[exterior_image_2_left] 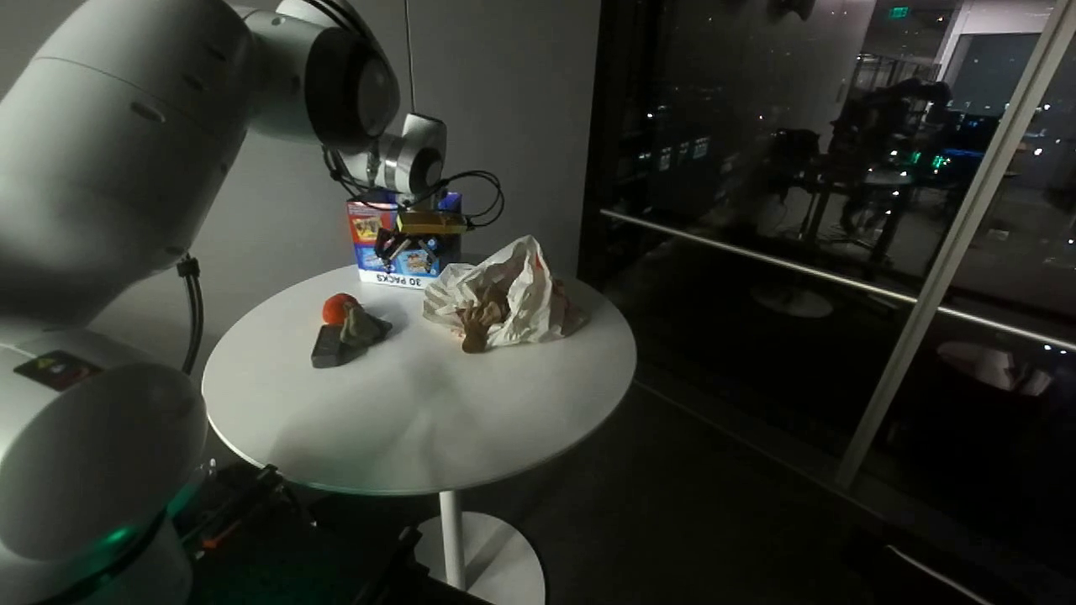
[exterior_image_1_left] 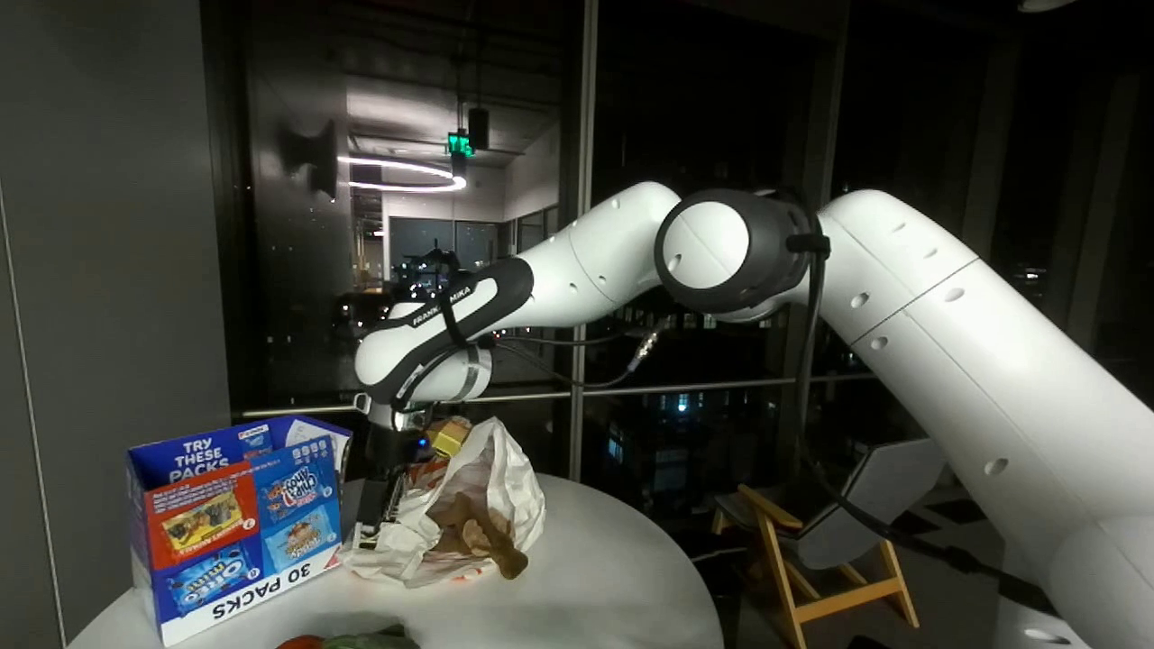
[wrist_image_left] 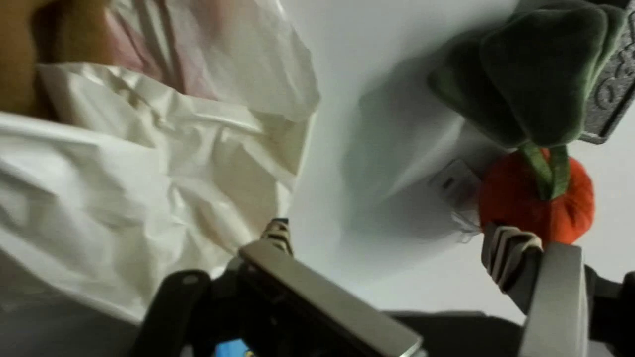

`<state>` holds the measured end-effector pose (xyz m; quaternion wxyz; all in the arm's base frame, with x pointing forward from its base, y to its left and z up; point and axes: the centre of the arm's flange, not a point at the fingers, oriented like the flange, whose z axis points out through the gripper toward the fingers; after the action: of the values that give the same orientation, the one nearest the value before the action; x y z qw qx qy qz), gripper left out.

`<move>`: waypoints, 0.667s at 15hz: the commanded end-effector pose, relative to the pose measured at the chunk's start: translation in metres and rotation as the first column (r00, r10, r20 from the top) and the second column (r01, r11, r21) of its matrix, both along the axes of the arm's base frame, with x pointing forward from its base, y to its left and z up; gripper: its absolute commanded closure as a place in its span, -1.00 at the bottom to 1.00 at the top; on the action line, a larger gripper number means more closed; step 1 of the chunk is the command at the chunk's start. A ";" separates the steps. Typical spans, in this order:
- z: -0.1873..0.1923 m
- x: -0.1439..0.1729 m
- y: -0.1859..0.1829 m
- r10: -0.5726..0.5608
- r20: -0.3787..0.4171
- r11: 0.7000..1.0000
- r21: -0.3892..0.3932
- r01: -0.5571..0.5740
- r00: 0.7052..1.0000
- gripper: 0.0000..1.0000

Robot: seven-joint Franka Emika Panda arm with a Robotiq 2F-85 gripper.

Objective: Remove the objects inside the bag

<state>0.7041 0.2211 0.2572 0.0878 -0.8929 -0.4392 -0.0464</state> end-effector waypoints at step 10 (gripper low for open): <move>0.011 -0.033 -0.106 -0.598 0.119 0.767 -0.199 0.610 0.792 -1.00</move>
<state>0.6868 0.1262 0.2684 -0.0135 -0.9788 -0.1989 -0.0478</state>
